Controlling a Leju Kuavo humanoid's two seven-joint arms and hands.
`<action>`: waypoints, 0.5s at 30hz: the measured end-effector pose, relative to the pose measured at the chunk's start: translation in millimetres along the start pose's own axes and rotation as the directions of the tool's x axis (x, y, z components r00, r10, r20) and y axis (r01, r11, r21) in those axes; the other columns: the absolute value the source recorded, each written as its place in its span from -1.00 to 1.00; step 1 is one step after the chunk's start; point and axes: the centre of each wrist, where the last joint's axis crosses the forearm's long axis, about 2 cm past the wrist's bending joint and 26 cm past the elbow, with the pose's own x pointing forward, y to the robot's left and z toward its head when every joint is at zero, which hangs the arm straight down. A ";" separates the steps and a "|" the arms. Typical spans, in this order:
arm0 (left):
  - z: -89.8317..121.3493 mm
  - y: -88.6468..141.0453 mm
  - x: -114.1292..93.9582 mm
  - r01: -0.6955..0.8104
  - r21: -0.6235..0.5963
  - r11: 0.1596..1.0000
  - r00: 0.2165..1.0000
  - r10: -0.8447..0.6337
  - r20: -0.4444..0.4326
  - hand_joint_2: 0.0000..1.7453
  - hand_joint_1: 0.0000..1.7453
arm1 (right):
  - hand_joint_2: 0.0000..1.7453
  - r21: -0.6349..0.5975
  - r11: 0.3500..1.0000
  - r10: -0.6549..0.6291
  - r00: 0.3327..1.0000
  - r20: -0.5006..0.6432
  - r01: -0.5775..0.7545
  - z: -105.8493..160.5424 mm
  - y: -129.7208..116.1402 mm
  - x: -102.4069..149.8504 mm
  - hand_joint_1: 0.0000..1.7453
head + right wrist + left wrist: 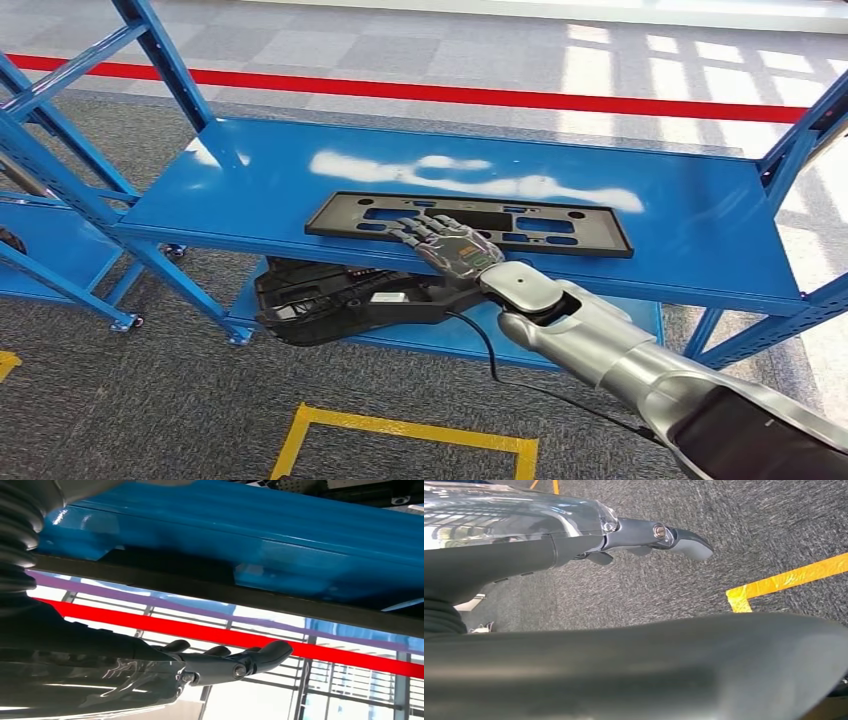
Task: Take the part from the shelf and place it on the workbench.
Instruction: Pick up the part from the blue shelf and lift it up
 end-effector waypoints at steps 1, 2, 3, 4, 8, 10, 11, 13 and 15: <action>0.0 0.0 0.0 0.000 0.000 1.000 1.000 0.000 0.001 -1.00 -1.00 | 1.00 -0.003 1.000 -0.001 1.000 -0.001 0.001 0.3 0.2 0.0 -1.00; 0.0 0.0 -0.1 0.000 0.000 1.000 1.000 0.000 0.001 -1.00 -1.00 | 1.00 -0.006 1.000 -0.004 1.000 -0.002 0.004 0.6 0.3 0.0 -1.00; 0.0 -0.1 -0.1 0.000 0.000 1.000 1.000 0.000 0.002 -1.00 -1.00 | 1.00 -0.010 1.000 -0.007 1.000 -0.004 0.007 1.0 0.5 -0.1 -1.00; 0.0 -0.1 -0.1 0.000 -0.001 1.000 1.000 0.000 0.004 -1.00 -1.00 | 1.00 -0.015 1.000 -0.010 1.000 -0.006 0.010 1.5 0.8 -0.1 -1.00; 0.1 -0.5 -0.7 0.001 -0.004 1.000 1.000 -0.001 0.009 -1.00 -1.00 | 1.00 -0.039 0.999 -0.020 1.000 -0.016 0.019 4.0 2.5 0.8 -1.00; 0.2 -0.9 -1.3 0.001 -0.005 1.000 1.000 -0.001 0.008 -1.00 -1.00 | 1.00 -0.051 0.998 -0.029 0.999 -0.026 0.028 5.8 3.4 0.7 -1.00; 0.2 -1.1 -1.6 0.002 -0.006 1.000 1.000 -0.002 0.008 -1.00 -1.00 | 1.00 -0.056 0.998 -0.033 0.999 -0.032 0.031 6.7 3.9 0.4 -1.00; 0.3 -1.5 -2.2 0.002 -0.008 1.000 1.000 -0.002 0.007 -1.00 -1.00 | 1.00 -0.067 0.997 -0.038 0.998 -0.045 0.035 8.5 4.3 -0.6 -1.00; 0.3 -1.7 -2.5 0.002 -0.009 1.000 1.000 -0.002 0.007 -1.00 -1.00 | 1.00 -0.077 0.996 -0.043 0.997 -0.060 0.039 9.9 4.0 -2.6 -1.00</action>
